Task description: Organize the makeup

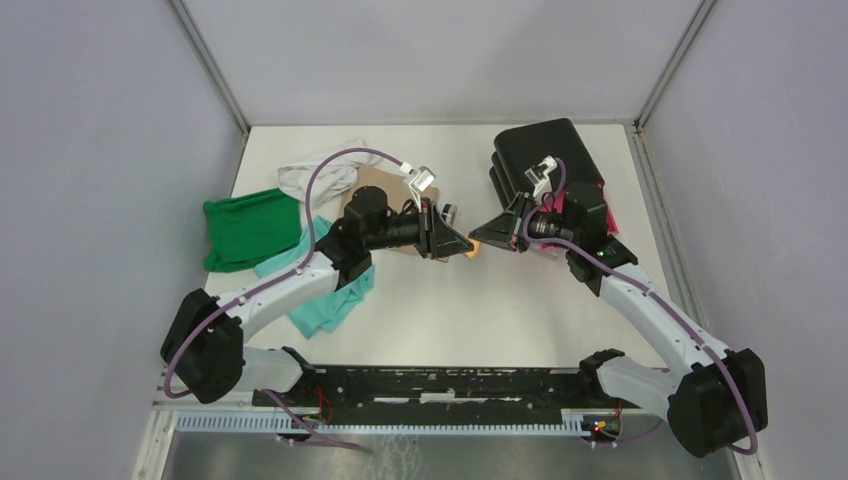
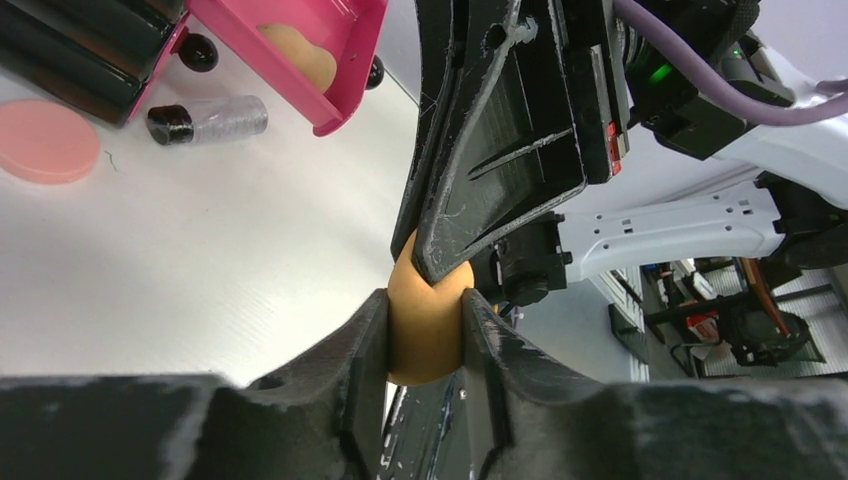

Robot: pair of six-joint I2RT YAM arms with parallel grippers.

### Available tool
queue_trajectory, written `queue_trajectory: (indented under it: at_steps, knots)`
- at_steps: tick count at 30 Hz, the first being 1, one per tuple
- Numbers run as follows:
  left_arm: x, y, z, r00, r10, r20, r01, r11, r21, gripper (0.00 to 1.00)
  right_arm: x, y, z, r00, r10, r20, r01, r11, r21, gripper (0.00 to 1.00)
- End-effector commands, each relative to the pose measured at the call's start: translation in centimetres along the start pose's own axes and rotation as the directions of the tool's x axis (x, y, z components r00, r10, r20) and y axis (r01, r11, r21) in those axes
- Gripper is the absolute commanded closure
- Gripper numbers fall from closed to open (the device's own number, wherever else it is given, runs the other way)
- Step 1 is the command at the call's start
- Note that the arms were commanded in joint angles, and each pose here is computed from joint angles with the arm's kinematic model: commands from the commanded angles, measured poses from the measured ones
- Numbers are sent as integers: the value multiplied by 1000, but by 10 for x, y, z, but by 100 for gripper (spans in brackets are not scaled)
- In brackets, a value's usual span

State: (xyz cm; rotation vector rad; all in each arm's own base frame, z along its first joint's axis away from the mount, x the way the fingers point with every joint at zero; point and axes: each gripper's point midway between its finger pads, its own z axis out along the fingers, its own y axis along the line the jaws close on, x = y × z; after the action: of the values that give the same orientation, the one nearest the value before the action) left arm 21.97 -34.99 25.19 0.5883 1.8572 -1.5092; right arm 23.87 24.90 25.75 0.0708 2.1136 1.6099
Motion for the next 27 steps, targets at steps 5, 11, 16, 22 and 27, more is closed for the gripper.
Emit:
queue_trajectory:
  at_steps: [5, 11, 16, 22, 27]
  knots:
    - [-12, -4, -2, 997, 75, 21, -74, 997, -16, 17, -10, -4, -7, 993, -114, 23, 111, 988, 108, 100]
    - [-4, 0, -17, 996, 87, -2, -87, 994, -64, 1, -55, -24, -39, 953, -251, 167, 178, 915, 361, 100]
    - [10, 22, -40, 996, 89, -8, -89, 978, -191, 1, -104, -51, -102, 861, -405, 306, 121, 749, 651, 100]
    - [27, 22, -51, 999, 52, -8, -53, 979, -195, 1, -143, -76, -137, 808, -456, 372, 2, 635, 773, 100]
    - [32, 31, -52, 1000, 28, -5, -28, 972, -233, 1, -160, -102, -137, 822, -426, 377, -54, 601, 797, 100]
